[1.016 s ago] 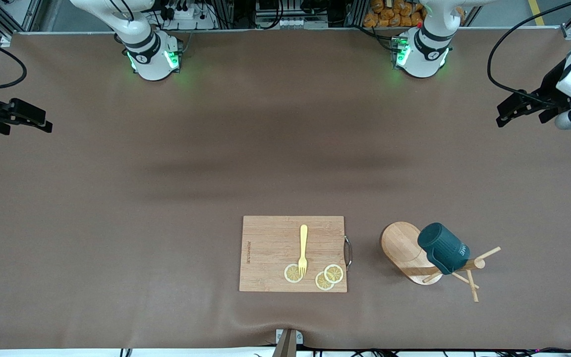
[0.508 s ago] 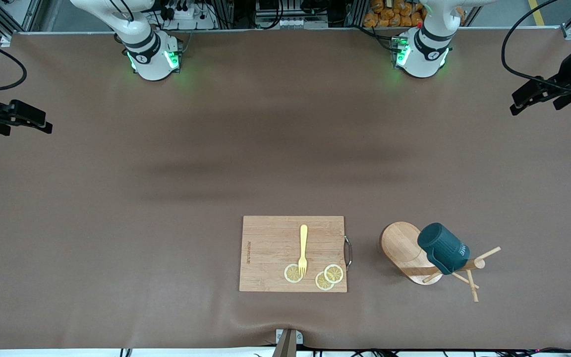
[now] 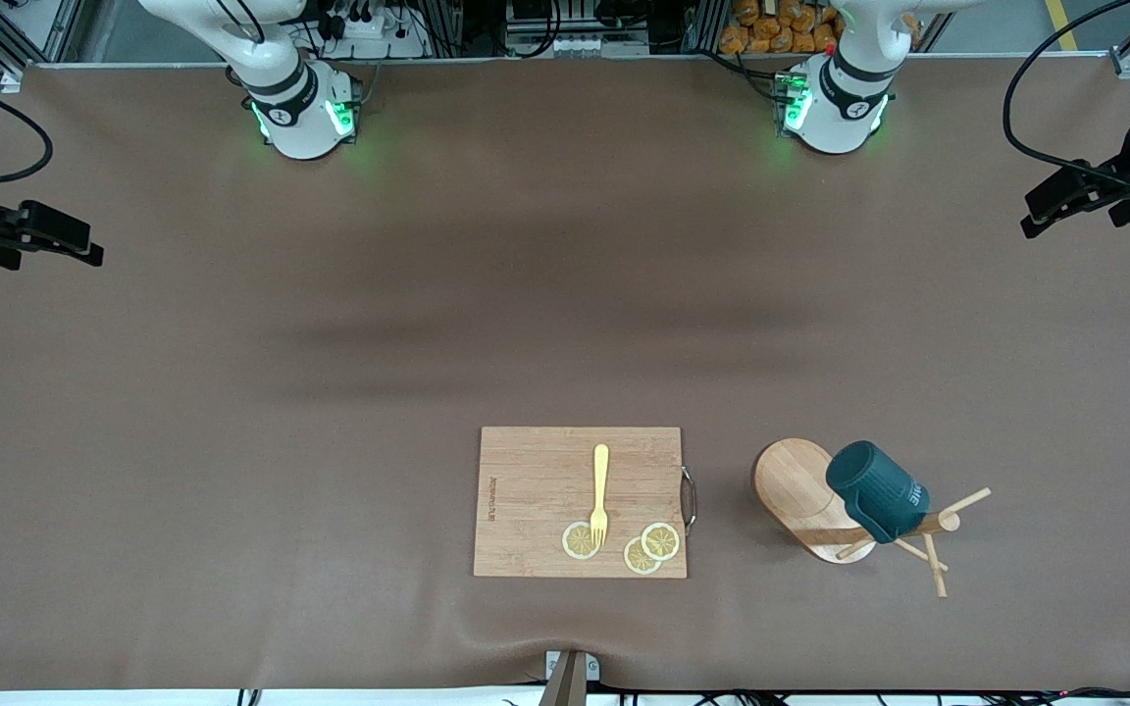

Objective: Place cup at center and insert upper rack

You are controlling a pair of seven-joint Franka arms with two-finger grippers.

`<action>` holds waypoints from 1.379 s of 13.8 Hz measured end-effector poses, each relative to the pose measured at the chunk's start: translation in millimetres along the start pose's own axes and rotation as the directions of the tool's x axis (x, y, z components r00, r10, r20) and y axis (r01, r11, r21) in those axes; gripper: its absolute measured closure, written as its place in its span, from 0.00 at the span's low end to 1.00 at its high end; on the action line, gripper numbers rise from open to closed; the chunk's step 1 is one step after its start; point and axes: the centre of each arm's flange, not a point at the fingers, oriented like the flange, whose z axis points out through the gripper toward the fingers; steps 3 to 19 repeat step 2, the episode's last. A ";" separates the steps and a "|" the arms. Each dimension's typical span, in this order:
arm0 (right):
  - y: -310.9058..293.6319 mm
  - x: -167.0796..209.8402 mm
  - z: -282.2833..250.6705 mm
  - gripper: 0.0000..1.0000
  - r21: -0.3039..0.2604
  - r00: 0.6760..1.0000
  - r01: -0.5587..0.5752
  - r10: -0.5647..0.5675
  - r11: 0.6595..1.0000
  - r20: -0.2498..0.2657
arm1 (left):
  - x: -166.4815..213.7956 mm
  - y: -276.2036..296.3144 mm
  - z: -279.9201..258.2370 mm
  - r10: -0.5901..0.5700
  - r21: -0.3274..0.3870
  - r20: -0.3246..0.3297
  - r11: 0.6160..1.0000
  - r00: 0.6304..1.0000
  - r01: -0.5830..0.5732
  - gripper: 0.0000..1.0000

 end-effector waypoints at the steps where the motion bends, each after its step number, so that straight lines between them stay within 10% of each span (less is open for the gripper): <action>1: 0.0 0.1 -0.2 0.00 0.000 1.000 0.000 0.000 1.000 -0.001 | 0.3 0.0 -1.0 0.000 0.000 -0.002 1.000 1.000 0.000 0.00; 19: -0.1 0.1 -1.0 0.00 0.000 1.000 0.000 0.000 1.000 -0.003 | 1.3 0.2 -1.8 0.000 -0.001 -0.003 1.000 1.000 0.000 0.00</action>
